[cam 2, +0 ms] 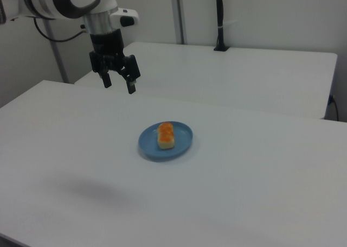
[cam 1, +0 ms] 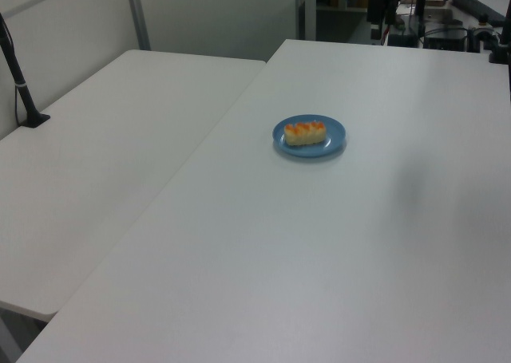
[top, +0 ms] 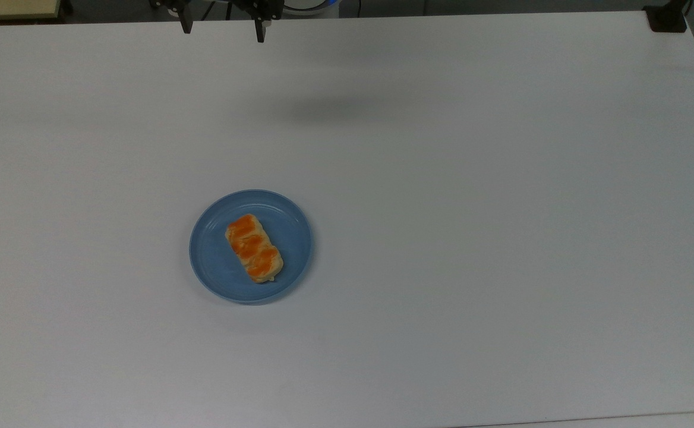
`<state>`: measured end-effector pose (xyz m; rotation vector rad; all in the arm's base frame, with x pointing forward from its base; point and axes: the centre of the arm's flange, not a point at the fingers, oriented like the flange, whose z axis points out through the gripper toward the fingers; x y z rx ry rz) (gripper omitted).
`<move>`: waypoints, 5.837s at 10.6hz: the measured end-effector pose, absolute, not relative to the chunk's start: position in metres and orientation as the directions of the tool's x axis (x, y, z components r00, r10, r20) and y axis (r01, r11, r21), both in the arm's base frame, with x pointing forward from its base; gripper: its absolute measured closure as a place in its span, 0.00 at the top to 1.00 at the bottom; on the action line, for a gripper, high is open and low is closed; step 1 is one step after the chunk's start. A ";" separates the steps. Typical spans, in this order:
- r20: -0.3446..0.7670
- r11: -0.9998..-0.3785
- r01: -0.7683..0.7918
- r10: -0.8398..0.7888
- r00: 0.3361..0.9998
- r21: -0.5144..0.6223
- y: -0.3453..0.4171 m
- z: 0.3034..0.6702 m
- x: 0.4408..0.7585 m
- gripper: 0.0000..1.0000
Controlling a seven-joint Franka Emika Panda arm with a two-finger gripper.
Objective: Put the bread on the table
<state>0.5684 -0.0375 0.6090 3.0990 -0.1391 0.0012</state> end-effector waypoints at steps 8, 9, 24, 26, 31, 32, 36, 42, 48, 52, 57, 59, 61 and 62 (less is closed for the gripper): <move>0.002 -0.995 -0.091 -0.091 0.996 0.039 -0.038 0.609 0.568 1.00; 0.001 -0.995 -0.091 -0.091 0.996 0.040 -0.038 0.608 0.569 1.00; 0.083 -0.979 0.181 0.190 0.978 0.095 -0.021 0.415 0.689 1.00; 0.104 -0.971 0.215 0.226 0.969 0.107 -0.018 0.390 0.700 1.00; 0.153 -0.966 0.223 0.241 0.958 0.127 -0.016 0.336 0.717 1.00; 0.158 -0.966 0.225 0.244 0.957 0.130 -0.016 0.327 0.720 0.99; 0.171 -0.965 0.223 0.245 0.954 0.139 -0.018 0.319 0.732 0.49; 0.172 -0.984 0.151 0.166 0.971 0.100 0.002 0.368 0.728 0.23; 0.153 -0.999 0.037 0.042 0.987 0.038 0.154 0.362 0.702 0.38; 0.118 -0.997 0.063 0.068 0.991 0.046 0.172 0.340 0.694 0.74; 0.153 -0.998 0.039 0.046 0.987 0.049 0.156 0.387 0.695 1.00; 0.094 -0.996 -0.007 0.001 0.996 0.092 0.114 0.460 0.676 1.00; 0.030 -0.992 -0.084 -0.082 0.996 0.092 0.058 0.538 0.637 1.00; 0.024 -0.989 -0.120 -0.118 0.993 0.085 0.033 0.563 0.622 1.00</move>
